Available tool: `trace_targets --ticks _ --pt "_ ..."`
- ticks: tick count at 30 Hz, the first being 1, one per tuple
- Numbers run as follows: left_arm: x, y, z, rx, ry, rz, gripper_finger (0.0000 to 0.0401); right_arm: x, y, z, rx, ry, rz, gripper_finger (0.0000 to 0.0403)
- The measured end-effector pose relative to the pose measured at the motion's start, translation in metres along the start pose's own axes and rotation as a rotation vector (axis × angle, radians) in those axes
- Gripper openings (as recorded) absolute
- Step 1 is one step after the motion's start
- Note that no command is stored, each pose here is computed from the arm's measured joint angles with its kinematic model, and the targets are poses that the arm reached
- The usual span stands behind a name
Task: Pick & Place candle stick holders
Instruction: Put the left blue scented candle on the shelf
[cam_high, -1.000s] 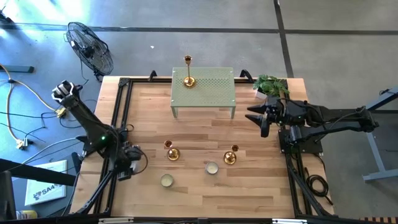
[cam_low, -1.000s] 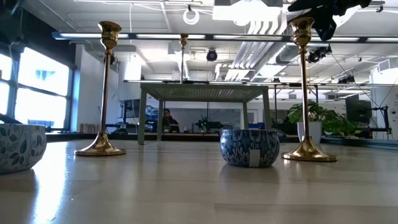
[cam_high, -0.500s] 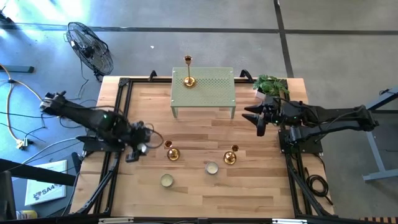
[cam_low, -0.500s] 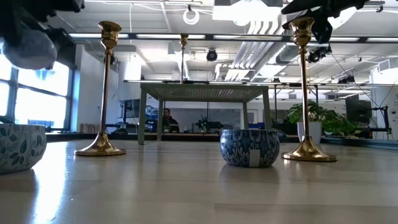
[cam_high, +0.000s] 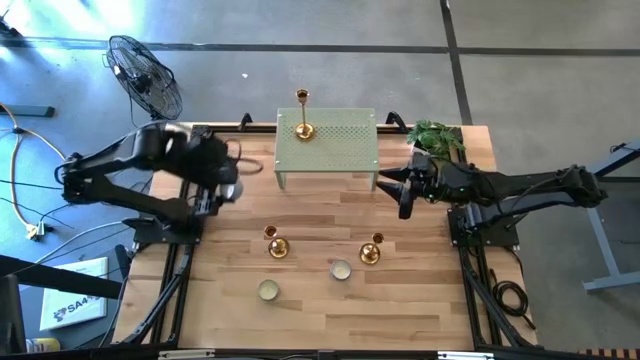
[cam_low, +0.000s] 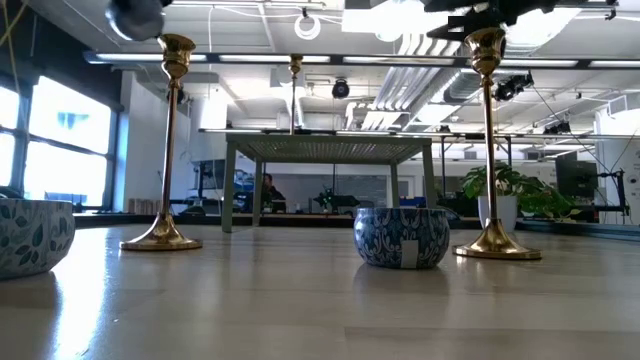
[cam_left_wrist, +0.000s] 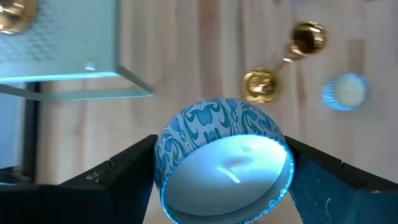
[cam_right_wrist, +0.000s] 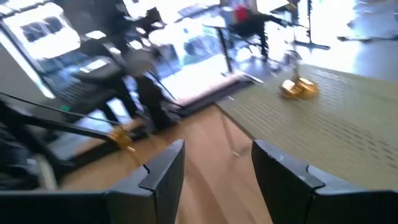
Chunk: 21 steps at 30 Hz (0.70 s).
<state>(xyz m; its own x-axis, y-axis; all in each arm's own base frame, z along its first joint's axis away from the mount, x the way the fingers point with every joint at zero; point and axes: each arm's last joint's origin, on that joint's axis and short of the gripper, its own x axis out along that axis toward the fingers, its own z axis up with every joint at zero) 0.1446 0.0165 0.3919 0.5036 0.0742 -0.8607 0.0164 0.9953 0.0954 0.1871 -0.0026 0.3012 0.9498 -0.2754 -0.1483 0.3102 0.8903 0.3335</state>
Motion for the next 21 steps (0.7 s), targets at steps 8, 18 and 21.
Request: trace_targets --ticks 8,18,21 --pt "0.010 0.052 0.054 0.012 0.028 0.025 0.0296 -0.003 0.012 0.010 0.038 -0.055 0.236 0.0181" --pt "0.049 0.108 0.103 0.164 0.044 -0.094 0.0296 -0.013 0.034 0.013 0.037 -0.149 0.312 0.0181" --pt "0.061 0.119 0.106 0.174 0.084 -0.111 0.0296 -0.016 0.038 0.014 0.054 -0.196 0.273 0.0181"
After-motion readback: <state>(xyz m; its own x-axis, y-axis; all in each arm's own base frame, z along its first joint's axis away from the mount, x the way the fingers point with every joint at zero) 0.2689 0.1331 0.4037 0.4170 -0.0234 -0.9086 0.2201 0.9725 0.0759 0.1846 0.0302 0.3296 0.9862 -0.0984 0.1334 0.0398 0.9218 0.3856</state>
